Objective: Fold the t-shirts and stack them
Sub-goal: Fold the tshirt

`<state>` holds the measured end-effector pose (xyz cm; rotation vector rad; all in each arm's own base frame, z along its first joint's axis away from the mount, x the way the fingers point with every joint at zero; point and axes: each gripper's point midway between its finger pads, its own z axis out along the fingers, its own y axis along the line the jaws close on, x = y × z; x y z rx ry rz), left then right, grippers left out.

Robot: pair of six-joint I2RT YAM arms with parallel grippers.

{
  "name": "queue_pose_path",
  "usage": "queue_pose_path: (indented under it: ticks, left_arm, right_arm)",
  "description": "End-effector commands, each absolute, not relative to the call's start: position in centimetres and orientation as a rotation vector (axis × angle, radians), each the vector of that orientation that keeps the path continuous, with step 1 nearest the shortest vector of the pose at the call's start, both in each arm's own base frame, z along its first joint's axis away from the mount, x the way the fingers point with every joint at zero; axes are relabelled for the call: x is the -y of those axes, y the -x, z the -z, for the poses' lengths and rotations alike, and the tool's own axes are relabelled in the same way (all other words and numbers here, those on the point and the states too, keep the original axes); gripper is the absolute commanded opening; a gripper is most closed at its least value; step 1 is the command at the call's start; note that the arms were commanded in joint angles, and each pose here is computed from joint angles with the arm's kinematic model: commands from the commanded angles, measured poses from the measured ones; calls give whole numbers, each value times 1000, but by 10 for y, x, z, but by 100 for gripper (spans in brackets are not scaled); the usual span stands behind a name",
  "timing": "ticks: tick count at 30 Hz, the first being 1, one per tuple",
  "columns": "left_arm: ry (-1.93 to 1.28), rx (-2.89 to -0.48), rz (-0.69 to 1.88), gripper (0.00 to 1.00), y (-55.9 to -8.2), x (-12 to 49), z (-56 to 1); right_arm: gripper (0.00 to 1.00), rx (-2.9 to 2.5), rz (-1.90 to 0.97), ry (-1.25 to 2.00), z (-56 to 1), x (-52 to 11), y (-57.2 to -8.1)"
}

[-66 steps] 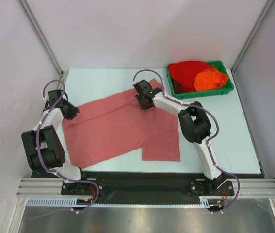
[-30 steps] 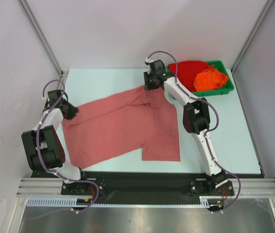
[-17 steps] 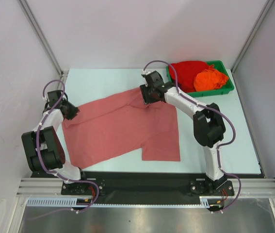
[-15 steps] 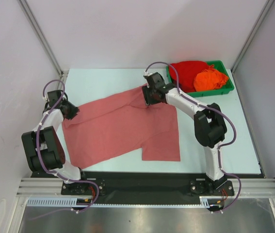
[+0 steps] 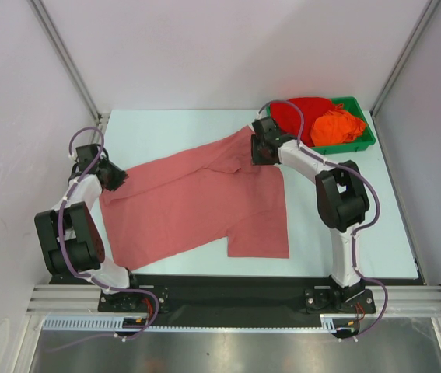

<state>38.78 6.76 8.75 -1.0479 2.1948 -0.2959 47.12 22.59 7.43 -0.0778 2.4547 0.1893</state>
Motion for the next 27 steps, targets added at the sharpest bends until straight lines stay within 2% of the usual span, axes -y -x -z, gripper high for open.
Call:
queue_pose_path:
  ticks: [1,15,21,22,25,27]
  left_arm:
    - [1027,-2158,306,32,-393,-69,-99]
    - [1023,-2152,294,33,-392,-71,-101]
    - [1021,-2151,296,33,-392,-70,-101]
    - [1022,-2150,291,33,-392,-72,-102]
    - [1020,-2148,288,33,-392,-71,-103]
    - [1022,-2149,286,33,-392,-72,-102]
  right_arm:
    - [38,-2469,-232,-7,-64,-226,-476]
    - [35,-2521,-368,-61,-42,-239,-468]
    - [16,-2511,-374,-59,-45,-241,-469]
    - [8,-2506,-372,-58,-48,-240,-470]
    - [0,-2463,-384,-22,-66,-244,-475]
    - [0,-2435,-374,-10,-80,-245,-480]
